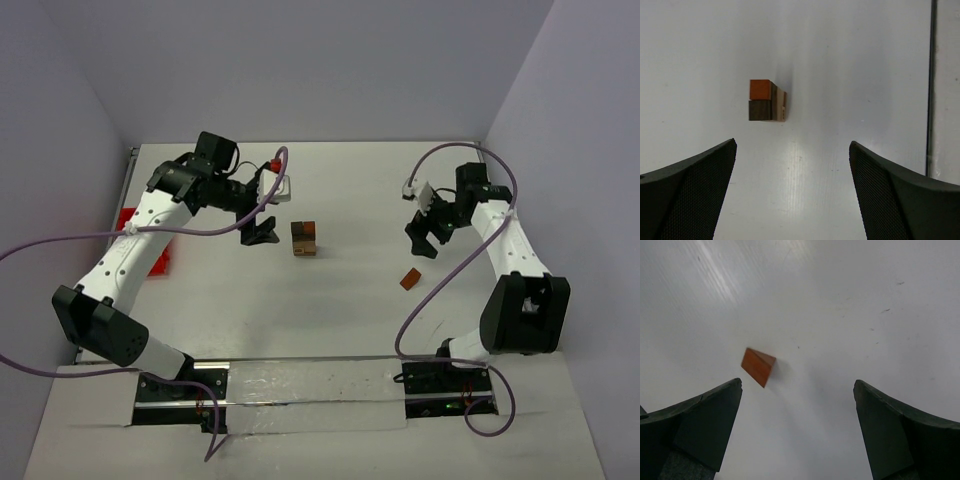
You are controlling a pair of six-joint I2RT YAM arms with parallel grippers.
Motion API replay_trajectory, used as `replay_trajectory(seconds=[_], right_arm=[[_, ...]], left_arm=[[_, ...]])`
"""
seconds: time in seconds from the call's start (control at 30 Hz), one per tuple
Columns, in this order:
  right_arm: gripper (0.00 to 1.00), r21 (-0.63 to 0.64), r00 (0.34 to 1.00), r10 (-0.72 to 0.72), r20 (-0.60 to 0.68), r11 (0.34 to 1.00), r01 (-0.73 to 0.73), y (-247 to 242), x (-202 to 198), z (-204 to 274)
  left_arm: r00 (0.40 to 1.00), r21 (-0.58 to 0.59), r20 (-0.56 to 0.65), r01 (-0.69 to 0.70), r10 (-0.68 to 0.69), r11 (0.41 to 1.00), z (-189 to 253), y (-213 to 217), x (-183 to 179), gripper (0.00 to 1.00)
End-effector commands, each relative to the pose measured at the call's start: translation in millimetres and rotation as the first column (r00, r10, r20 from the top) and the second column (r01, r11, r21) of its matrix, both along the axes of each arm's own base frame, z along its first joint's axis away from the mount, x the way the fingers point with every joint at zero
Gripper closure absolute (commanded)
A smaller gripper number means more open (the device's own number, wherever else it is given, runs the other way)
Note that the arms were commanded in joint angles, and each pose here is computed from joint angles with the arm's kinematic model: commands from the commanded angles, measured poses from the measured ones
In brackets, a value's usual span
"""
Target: Build the wood block tower
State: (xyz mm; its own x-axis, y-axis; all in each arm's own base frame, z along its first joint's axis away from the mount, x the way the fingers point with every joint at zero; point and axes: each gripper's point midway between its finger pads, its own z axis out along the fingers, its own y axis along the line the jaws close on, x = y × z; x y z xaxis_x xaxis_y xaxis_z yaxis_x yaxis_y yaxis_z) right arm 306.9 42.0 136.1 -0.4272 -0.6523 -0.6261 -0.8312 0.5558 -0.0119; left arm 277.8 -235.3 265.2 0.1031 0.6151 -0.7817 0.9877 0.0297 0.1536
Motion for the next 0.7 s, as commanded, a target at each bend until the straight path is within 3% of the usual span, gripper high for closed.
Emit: replay_trajectory(seconds=[0.0, 0.1, 0.37, 0.53, 0.67], right_arm=[[0.0, -0.222, 0.936, 0.347, -0.063, 0.909, -0.352, -14.4, -22.9, -4.8], [0.02, -0.352, 0.867, 0.487, -0.104, 0.798, -0.49, -10.5, -27.7, -16.4], [0.11, -0.464, 0.679, 0.706, -0.202, 0.541, -0.701, -0.8, -53.2, -57.4], [0.12, -0.475, 0.603, 0.749, -0.274, 0.44, -0.762, -3.8, -58.2, -73.5], [0.12, -0.487, 0.586, 0.759, -0.284, 0.412, -0.77, -2.7, -49.4, -81.6]], left_arm=[[0.996, -0.035, -0.082, 0.039, -0.041, 0.999, -7.9, -1.8, -20.1, 0.01], [0.993, -0.063, -0.104, 0.042, -0.049, 0.997, -9.8, -3.8, -26.5, 0.01], [0.993, -0.065, -0.113, 0.025, -0.033, 0.998, -13.1, -3.0, -27.5, 0.01], [0.994, -0.072, -0.108, 0.017, -0.025, 0.997, -12.4, -3.6, -25.8, 0.01], [0.994, -0.069, -0.109, 0.011, -0.019, 0.998, -15.5, -3.6, -24.3, 0.01]])
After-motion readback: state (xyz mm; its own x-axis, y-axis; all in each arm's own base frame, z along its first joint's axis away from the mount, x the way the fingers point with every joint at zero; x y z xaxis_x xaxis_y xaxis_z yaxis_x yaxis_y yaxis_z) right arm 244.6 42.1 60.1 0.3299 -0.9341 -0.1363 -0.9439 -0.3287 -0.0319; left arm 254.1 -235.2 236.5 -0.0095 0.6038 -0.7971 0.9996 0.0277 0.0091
